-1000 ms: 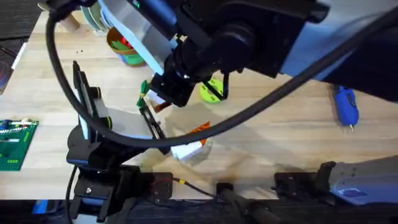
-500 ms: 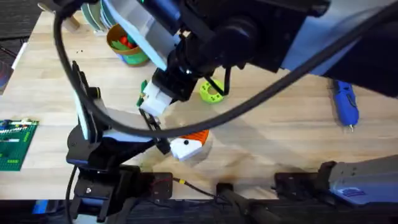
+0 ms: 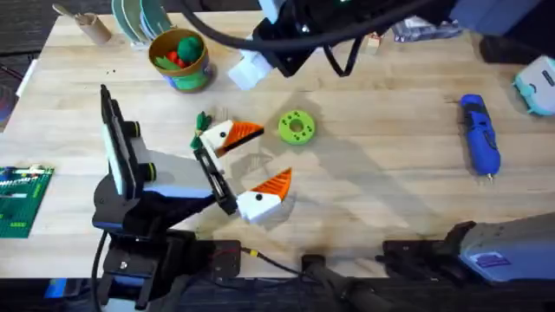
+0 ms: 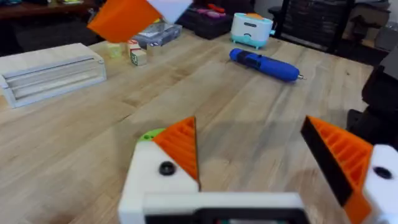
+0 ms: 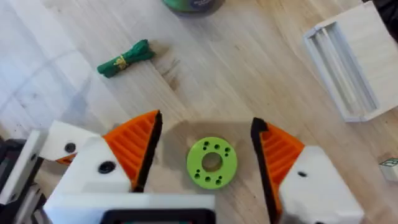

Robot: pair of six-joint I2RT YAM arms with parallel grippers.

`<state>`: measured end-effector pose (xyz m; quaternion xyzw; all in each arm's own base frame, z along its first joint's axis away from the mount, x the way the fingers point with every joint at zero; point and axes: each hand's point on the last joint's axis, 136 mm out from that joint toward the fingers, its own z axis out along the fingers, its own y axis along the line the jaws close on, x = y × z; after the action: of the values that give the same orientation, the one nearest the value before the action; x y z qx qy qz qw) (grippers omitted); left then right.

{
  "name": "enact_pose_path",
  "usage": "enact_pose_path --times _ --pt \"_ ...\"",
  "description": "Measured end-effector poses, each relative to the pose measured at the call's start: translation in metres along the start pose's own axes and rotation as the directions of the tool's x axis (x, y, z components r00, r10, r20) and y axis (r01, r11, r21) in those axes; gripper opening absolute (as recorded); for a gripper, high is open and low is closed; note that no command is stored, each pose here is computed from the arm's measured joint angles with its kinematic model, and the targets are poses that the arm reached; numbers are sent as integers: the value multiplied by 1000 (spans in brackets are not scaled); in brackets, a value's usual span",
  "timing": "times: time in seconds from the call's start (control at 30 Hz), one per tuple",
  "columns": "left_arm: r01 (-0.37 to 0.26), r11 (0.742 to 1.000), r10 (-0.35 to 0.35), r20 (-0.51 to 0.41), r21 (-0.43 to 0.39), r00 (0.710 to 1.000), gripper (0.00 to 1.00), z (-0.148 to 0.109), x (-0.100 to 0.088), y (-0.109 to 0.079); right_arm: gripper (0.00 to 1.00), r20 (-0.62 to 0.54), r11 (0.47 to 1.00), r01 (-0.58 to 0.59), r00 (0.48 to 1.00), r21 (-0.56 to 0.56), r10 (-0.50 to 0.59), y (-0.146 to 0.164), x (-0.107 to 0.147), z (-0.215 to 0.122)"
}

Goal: Pick up the gripper from the table and insert it into the empty holder that is missing its gripper. Then pick up a screw, insert it into the mounting hole, and use the screwdriver to tighten it. Finally, clean up the table by picking up the vegetable and placing it into the bucket.

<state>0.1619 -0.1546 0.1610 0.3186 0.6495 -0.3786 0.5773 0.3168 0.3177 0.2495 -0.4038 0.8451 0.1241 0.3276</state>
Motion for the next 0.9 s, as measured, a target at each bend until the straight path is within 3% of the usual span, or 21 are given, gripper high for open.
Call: enact_pose_path --times 0.07,0.1,0.27,0.33,0.53,0.57,0.9 --pt "0 1000 0 0 0 1000 889 0 0 0 907 8 1000 -7 1000 8 7 -4 -2 0" --pt "2 1000 -2 0 0 1000 777 0 0 0 908 11 1000 -11 1000 15 11 -8 -2 0" --pt "-3 1000 3 0 0 1000 48 0 0 0 908 8 992 -68 998 102 67 -36 1 -2" --pt "-4 1000 4 0 0 1000 7 0 0 0 908 13 982 -105 994 160 104 -56 4 -7" --pt "-4 1000 4 0 1 1000 4 0 0 0 910 92 921 -216 976 323 197 -117 8 -51" --pt "-5 1000 5 0 10 1000 4 0 0 -2 910 116 884 -279 960 376 254 -139 19 -78" --pt "-87 989 88 -3 119 996 4 -1 3 -20 911 247 707 -515 856 484 454 -198 64 -161"
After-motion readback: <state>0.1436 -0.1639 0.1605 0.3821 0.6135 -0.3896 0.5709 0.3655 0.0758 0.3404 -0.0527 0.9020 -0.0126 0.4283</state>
